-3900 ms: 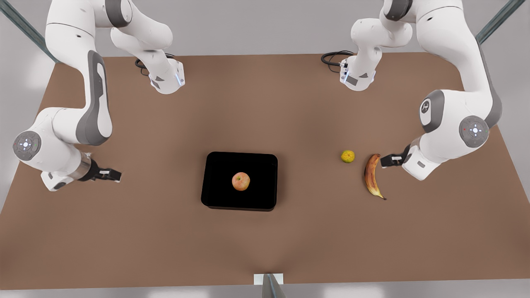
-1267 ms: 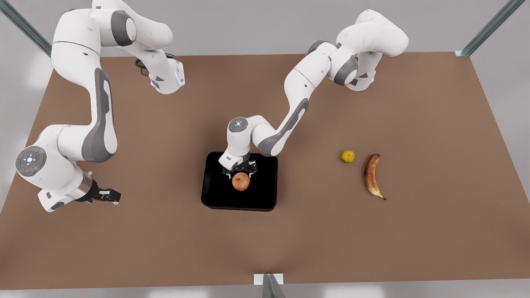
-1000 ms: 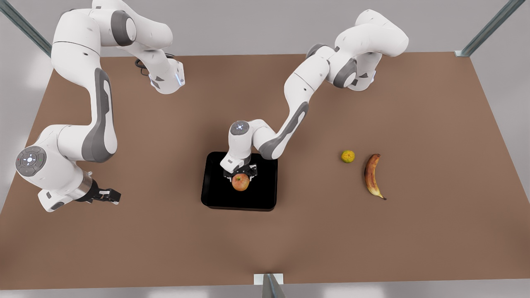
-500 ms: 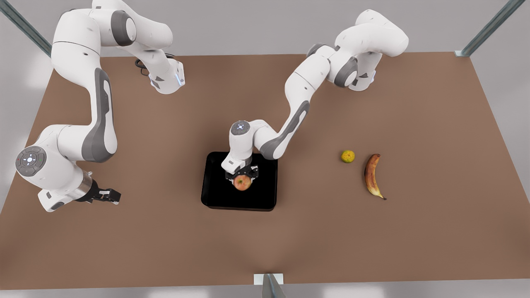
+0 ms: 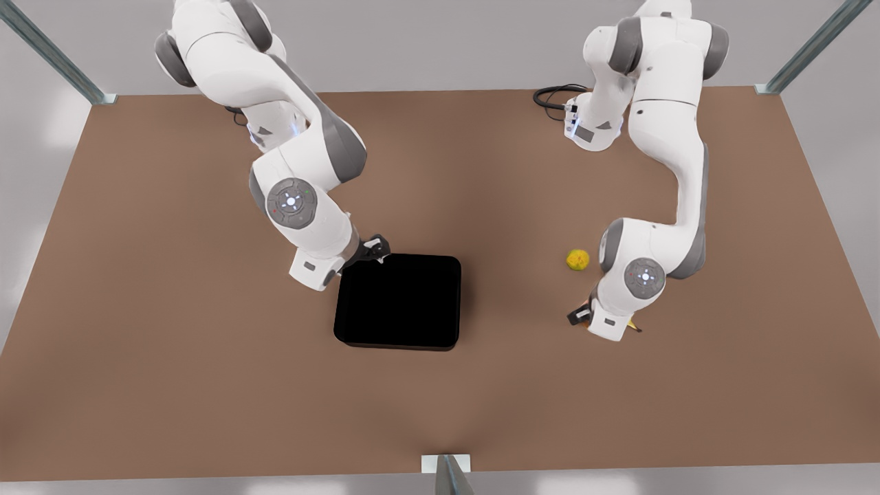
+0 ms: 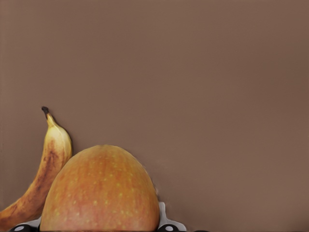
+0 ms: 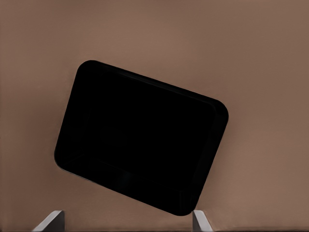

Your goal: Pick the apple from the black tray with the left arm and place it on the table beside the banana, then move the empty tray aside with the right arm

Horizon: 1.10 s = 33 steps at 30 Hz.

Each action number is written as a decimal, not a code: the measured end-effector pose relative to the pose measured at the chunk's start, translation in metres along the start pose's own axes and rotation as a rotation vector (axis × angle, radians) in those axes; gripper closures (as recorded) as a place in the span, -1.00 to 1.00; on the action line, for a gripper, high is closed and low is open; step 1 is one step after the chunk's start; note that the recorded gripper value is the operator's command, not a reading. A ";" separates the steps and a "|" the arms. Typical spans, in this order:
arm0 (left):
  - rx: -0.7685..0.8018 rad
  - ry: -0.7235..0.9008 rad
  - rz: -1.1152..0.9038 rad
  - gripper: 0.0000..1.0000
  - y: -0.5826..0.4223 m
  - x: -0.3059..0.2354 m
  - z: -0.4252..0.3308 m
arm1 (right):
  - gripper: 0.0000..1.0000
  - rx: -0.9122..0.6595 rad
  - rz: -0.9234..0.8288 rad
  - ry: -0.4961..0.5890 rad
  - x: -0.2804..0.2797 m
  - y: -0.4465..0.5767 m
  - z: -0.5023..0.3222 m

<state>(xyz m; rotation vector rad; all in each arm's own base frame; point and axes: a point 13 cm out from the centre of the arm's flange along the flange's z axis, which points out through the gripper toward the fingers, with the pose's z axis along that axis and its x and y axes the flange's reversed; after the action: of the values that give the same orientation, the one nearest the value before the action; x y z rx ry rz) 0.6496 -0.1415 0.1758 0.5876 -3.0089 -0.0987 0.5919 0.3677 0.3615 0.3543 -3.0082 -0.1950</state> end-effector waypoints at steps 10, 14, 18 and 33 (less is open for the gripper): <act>0.041 -0.042 0.331 -1.00 -0.002 0.003 0.027 | -0.99 -0.054 0.388 0.164 0.004 -0.048 0.116; 0.097 -0.165 0.403 -1.00 -0.012 -0.023 -0.065 | -0.97 -0.061 0.478 0.169 -0.007 -0.079 0.141; 0.139 -0.241 0.438 -1.00 0.002 -0.015 -0.213 | -0.96 -0.062 0.519 0.164 -0.011 -0.105 0.138; 0.094 -0.138 0.526 -1.00 0.061 0.062 -0.241 | -0.94 -0.041 0.480 0.266 0.006 -0.134 0.237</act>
<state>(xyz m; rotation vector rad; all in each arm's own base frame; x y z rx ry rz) 0.5899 -0.1207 0.4240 -0.2277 -3.1961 0.0353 0.5871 0.2641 0.1095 -0.3215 -2.7189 -0.1511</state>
